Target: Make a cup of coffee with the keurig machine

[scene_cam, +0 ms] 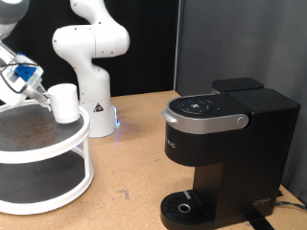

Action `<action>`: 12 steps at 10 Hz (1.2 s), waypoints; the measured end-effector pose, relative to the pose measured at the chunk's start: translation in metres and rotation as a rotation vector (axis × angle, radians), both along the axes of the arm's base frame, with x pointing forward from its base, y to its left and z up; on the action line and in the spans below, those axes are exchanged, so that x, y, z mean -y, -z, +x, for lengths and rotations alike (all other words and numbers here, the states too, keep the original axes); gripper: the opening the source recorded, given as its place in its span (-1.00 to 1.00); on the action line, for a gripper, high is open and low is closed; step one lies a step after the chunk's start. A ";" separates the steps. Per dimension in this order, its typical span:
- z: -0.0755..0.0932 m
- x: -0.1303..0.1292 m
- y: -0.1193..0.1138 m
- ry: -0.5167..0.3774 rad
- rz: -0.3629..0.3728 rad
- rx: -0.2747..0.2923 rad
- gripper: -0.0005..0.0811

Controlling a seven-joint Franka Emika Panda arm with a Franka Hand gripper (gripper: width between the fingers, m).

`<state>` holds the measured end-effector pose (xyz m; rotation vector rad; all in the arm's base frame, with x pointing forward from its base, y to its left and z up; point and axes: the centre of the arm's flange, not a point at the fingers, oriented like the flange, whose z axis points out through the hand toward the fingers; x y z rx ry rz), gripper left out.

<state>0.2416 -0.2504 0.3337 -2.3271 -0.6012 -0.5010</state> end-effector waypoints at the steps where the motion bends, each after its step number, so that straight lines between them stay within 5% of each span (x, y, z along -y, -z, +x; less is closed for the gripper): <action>1: 0.002 -0.003 -0.012 0.005 0.012 0.008 -0.81; 5: 0.004 -0.012 -0.051 -0.028 0.058 0.008 -0.81; 7: 0.007 -0.012 -0.047 0.014 0.053 0.015 -0.81; 10: 0.034 -0.032 -0.042 0.168 0.104 0.059 -0.81; 12: 0.059 -0.049 -0.043 0.223 0.076 0.047 -0.81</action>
